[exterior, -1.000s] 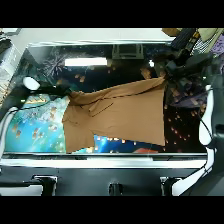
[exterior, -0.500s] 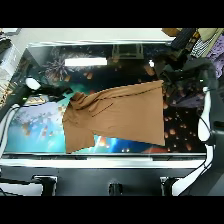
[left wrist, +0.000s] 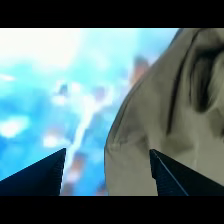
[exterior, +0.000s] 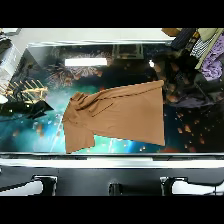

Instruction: Fold the clothes and pants, and hang the long-sleeved shirts on hangers.

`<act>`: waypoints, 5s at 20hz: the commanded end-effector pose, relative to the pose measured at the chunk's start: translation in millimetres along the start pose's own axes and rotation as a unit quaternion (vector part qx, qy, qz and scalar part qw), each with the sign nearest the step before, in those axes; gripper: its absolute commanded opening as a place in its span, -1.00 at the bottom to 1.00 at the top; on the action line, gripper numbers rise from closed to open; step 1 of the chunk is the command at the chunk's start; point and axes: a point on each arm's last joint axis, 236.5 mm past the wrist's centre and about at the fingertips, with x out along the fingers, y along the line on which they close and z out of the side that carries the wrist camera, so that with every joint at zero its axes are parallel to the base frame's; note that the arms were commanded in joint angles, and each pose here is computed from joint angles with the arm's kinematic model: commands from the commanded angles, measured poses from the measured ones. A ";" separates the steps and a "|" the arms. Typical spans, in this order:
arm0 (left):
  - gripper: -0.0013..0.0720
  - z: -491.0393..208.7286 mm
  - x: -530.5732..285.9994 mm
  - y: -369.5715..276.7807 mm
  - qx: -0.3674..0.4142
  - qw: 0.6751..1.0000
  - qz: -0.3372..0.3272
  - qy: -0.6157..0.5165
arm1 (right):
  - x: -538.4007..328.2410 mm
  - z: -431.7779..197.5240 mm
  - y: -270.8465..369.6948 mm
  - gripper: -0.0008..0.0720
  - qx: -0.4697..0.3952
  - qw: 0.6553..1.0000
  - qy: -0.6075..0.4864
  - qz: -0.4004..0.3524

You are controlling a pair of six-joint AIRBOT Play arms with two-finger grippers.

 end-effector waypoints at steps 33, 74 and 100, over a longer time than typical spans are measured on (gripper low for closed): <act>-0.91 -53.1 78.7 -14.4 -0.003 0.992 -0.105 0.073 | 68.8 -205.3 -47.6 0.72 0.067 0.980 0.182 0.045; -0.92 -8.6 -459.6 -287.6 0.226 0.785 -0.162 -0.553 | -356.0 -124.8 328.2 -0.91 -0.332 0.796 -0.440 0.250; -0.92 168.6 16.1 -157.2 0.141 0.972 -0.036 -0.184 | 54.4 76.6 67.2 -0.90 0.029 0.991 -0.127 -0.008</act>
